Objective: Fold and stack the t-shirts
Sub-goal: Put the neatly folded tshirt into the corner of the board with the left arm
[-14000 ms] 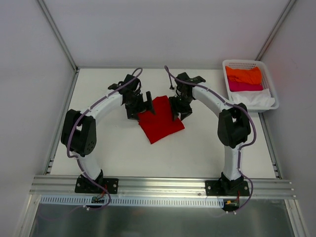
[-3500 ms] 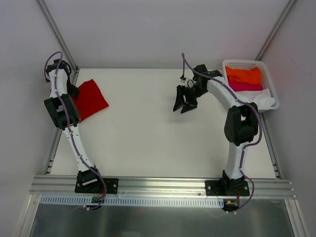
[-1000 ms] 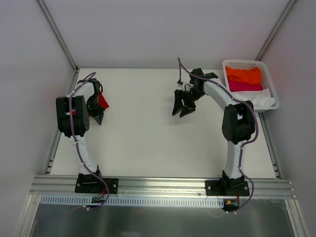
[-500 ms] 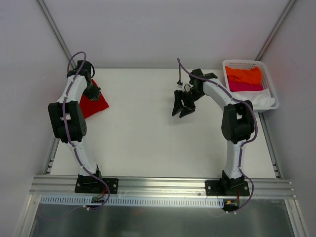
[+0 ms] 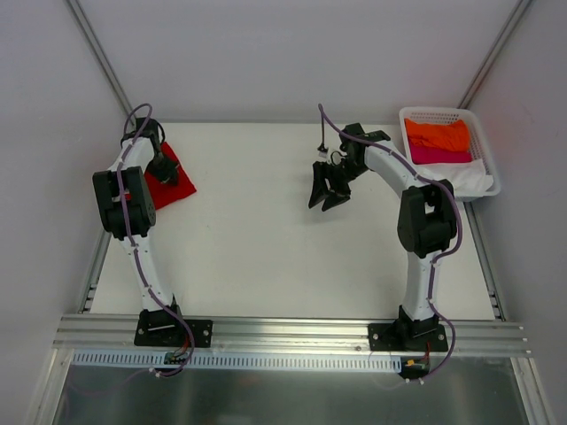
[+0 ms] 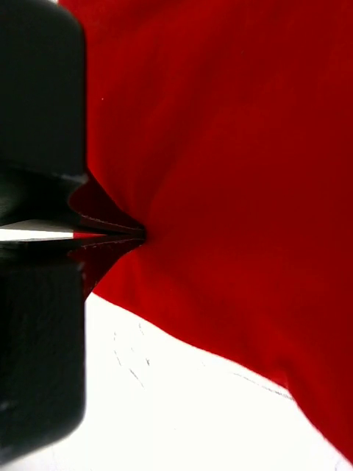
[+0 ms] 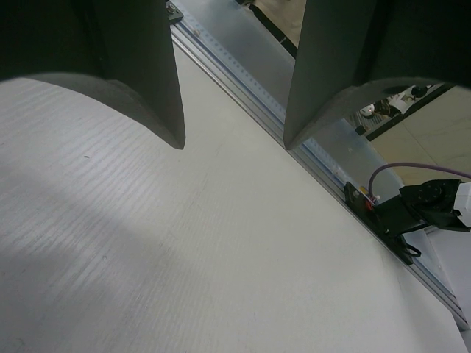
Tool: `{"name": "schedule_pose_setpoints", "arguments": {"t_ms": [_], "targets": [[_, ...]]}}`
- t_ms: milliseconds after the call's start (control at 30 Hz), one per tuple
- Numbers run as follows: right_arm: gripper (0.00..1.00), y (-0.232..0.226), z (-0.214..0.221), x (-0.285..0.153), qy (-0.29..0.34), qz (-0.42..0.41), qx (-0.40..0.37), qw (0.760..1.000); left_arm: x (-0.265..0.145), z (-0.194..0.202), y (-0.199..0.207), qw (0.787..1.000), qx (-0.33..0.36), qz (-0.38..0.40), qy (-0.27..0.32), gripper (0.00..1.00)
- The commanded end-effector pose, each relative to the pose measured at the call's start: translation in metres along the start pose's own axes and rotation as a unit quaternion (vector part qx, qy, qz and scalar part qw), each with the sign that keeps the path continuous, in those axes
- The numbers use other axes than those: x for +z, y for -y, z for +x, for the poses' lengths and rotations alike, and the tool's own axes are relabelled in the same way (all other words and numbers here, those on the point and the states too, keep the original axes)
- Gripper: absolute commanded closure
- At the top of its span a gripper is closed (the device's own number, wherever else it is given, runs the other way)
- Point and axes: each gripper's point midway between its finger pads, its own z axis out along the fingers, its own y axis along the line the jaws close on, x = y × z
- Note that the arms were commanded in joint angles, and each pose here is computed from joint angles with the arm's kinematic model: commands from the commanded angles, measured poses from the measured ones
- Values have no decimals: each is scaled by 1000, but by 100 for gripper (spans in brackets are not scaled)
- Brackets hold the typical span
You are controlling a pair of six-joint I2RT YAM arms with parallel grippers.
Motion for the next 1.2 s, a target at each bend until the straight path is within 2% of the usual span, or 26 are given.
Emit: {"name": "schedule_pose_setpoints", "arguments": {"t_ms": [0, 67, 267, 433, 800, 1000, 1033, 1067, 1100, 1133, 1167], "targets": [[40, -11, -2, -11, 4, -15, -6, 1000, -2, 14, -4, 1000, 1, 6, -26, 100], [40, -11, -3, -11, 5, -15, -5, 1000, -8, 22, -14, 1000, -1, -6, -29, 100], [40, -12, -9, -7, 4, -23, 1, 1000, -16, 70, -79, 993, -5, -94, -67, 100], [40, -13, -12, -2, -4, -32, 5, 999, -34, 74, -109, 990, -18, -132, -55, 100], [40, -9, -12, -5, -4, -27, 1, 1000, -49, 51, -122, 986, -40, -158, -34, 100], [40, -9, -17, -12, 10, -18, 1, 1000, -60, 40, -102, 991, -43, -124, -22, 100], [38, -15, -23, -18, 21, -21, -8, 1000, -69, 31, -93, 993, -40, -109, -4, 100], [28, -19, -28, -22, 30, -20, -12, 999, -76, 27, -81, 995, -25, -98, 11, 100], [22, -20, -35, -28, 46, -5, -16, 999, -84, 23, -71, 996, -5, -86, 23, 100], [8, -24, -41, -34, 57, -2, -20, 998, -103, 7, -49, 997, 10, -55, 55, 99], [1, -36, -55, -48, 83, -3, -36, 996, -116, 1, -32, 997, 27, -33, 71, 93]]}}
